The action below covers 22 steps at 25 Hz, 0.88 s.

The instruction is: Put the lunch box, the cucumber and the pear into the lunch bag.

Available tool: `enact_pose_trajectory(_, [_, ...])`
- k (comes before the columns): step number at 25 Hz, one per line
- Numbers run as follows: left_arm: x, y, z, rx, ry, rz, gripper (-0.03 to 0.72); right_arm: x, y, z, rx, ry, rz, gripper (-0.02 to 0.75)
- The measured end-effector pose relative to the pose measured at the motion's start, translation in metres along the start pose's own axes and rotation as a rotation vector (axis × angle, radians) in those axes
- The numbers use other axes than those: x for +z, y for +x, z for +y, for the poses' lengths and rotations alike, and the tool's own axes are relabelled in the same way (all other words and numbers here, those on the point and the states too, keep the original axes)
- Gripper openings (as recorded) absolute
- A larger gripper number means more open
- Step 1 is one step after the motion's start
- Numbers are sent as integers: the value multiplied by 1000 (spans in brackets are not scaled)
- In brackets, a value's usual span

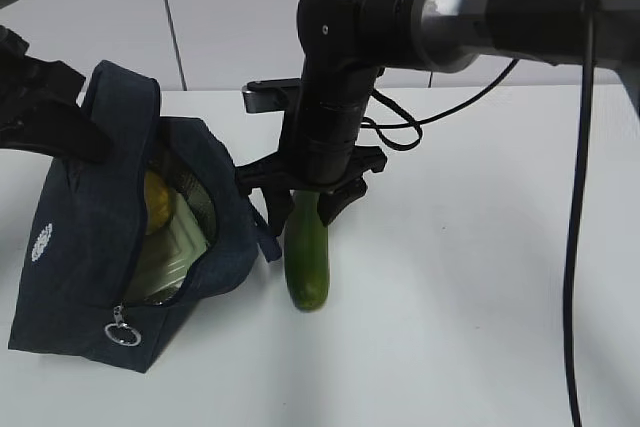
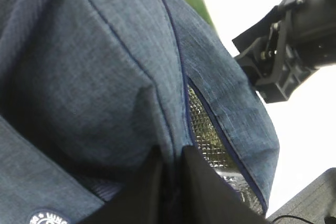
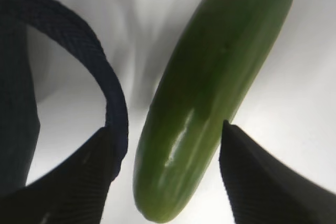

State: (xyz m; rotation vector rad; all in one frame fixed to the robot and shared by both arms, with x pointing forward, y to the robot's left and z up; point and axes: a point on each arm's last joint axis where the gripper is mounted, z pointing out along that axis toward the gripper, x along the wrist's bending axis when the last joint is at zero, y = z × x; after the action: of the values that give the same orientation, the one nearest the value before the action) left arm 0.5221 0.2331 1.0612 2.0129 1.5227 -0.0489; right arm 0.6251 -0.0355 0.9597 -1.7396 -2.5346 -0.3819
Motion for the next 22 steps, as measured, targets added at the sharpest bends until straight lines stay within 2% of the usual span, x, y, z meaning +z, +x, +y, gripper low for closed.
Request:
enact_pose_trajectory(11, [0,-1,0,-1,-5,-6,17,33,-5,-1,69,62,-18,496])
enact_pose_trajectory(22, [0,-1,1,-3,-6,-10,17,46,-9,-3,68,97,-45,496])
